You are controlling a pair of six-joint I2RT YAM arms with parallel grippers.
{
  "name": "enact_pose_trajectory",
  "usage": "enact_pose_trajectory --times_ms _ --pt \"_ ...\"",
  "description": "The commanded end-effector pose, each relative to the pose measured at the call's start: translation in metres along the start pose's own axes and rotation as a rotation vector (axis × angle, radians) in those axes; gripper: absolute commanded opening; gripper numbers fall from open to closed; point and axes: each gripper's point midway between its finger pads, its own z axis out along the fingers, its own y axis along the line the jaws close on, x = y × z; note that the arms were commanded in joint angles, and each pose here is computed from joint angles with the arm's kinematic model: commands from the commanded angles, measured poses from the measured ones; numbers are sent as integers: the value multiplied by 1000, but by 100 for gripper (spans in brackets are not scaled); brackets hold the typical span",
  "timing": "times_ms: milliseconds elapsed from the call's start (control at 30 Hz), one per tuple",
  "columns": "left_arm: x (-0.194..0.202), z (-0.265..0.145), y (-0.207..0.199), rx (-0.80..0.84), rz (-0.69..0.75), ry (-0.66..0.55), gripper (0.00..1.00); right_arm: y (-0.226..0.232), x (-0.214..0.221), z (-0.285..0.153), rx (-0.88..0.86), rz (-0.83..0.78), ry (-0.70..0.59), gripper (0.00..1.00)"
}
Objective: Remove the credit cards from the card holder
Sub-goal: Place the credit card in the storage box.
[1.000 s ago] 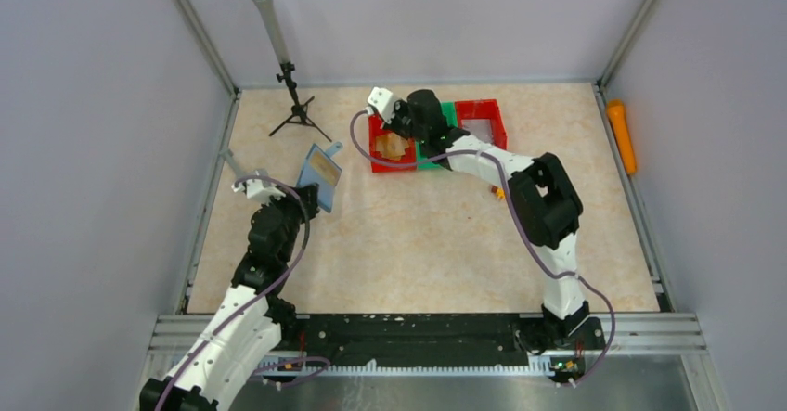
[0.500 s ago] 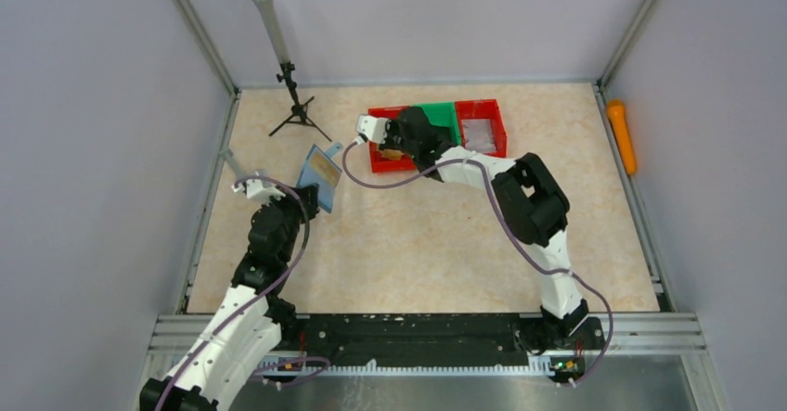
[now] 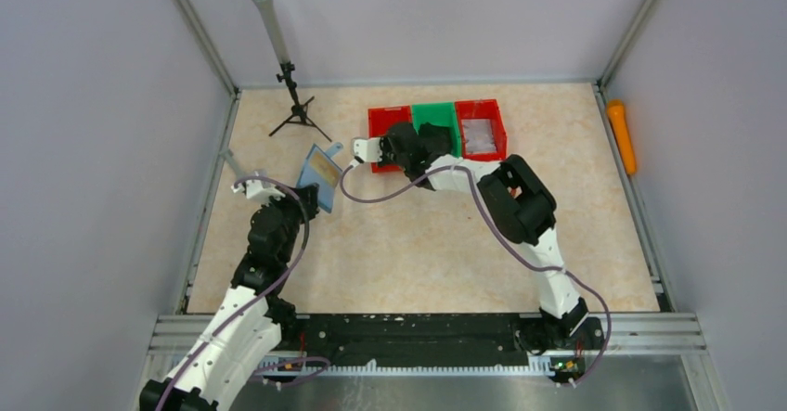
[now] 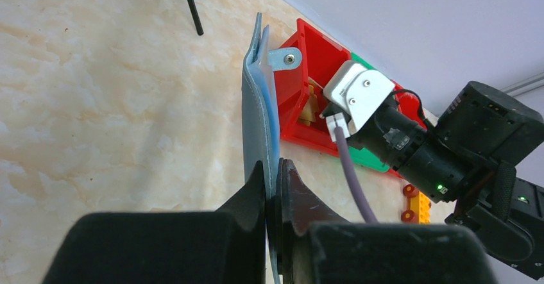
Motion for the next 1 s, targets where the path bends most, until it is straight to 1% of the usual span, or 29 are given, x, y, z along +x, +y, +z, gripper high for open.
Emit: enact_pose_trajectory --times_ms 0,67,133,300,433,533,600,667,700,767,833,900,967 --pt "-9 0 -7 35 -2 -39 0 4 -13 5 -17 -10 -5 14" --pt "-8 0 -7 33 1 -37 0 -1 -21 3 -20 20 -32 21" --pt "-9 0 -7 33 2 -39 0 -10 -30 -4 -9 40 -59 25" --pt "-8 0 -9 41 2 -31 0 -35 -47 -31 54 99 -101 29" --pt "-5 1 -11 55 4 -18 0 -59 -58 -65 110 198 -147 31" --pt "-3 1 -12 68 15 -10 0 -71 -69 -92 130 288 -190 41" --pt "-1 2 -13 79 27 -5 2 -79 -77 -112 141 347 -217 43" --pt "1 2 -14 95 31 -4 3 -89 -81 -130 212 464 -228 47" --pt "2 2 -15 101 31 -4 3 -93 -81 -138 253 527 -224 51" --pt "3 3 -18 122 32 -5 3 -93 -81 -150 251 598 -208 71" --pt "6 3 -24 161 38 8 5 -93 -78 -160 239 719 -167 82" --pt "11 3 -29 198 39 27 6 -87 -71 -167 225 835 -98 83" --pt "18 4 -36 237 35 61 7 -83 -66 -177 227 939 -79 84"
